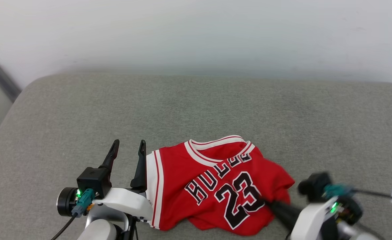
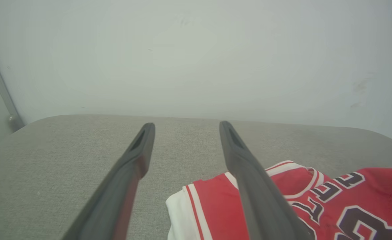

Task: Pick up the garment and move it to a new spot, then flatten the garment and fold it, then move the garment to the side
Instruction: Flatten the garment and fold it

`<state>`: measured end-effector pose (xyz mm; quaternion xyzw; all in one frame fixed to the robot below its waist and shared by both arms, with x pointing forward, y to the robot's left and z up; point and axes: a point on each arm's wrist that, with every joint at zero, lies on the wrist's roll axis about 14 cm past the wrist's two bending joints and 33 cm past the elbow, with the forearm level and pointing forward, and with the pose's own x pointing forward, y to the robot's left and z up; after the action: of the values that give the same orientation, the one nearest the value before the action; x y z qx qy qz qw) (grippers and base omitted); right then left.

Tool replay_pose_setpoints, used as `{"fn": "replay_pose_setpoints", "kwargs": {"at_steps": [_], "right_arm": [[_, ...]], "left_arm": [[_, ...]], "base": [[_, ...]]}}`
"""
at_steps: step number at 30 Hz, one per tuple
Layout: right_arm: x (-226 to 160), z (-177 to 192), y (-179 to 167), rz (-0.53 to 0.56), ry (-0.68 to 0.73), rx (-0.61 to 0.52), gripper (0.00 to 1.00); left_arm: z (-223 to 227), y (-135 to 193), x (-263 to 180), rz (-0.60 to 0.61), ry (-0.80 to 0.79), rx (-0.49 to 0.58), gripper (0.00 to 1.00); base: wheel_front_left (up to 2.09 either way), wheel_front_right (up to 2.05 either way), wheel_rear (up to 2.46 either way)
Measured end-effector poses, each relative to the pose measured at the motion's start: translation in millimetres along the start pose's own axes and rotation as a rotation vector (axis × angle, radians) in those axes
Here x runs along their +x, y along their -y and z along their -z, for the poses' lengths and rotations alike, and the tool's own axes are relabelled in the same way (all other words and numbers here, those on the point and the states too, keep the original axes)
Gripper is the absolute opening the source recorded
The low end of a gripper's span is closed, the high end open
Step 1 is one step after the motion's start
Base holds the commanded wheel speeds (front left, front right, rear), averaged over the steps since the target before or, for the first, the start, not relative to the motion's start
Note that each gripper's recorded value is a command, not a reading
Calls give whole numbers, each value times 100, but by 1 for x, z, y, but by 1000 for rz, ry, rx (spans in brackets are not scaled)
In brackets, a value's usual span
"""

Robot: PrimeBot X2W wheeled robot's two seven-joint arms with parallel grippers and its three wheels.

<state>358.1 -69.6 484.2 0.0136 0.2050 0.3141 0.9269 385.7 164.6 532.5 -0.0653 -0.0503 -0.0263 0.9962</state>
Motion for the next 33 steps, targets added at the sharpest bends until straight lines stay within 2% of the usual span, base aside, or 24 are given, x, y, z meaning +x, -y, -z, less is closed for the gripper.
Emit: {"fn": "replay_pose_setpoints", "kwargs": {"at_steps": [3,8,9,10,11,14,17,24,29,33], "right_arm": [[-7,34,-37,-92,-104,55,0],[-8,73,-74,-184,-216,104,0],[-7,79,-80,-197,-227,119,34],[-6,83,-84,-205,-235,126,78],[-5,86,-83,-203,-236,116,100],[1,73,-84,-206,-160,111,100],[5,45,-82,-207,-42,94,100],[-6,-2,-55,-117,150,96,100],[-18,-25,-15,11,238,122,100],[-30,-22,29,138,213,147,100]], "left_arm": [[0,4,2,16,-3,0,100],[6,8,4,27,-20,-5,100],[7,9,4,30,-22,-6,100],[8,10,4,31,-25,-7,100],[8,11,4,31,-26,-9,100],[10,9,3,26,-34,-6,100],[10,7,2,23,-35,-3,100],[7,4,-6,14,-30,1,100],[2,3,-8,15,-20,9,100],[1,3,-8,15,-18,9,100]], "base": [[0,0,0],[0,0,0],[0,0,0],[0,0,0],[0,0,0],[0,0,0],[0,0,0],[0,0,0],[0,0,0],[0,0,0]]}}
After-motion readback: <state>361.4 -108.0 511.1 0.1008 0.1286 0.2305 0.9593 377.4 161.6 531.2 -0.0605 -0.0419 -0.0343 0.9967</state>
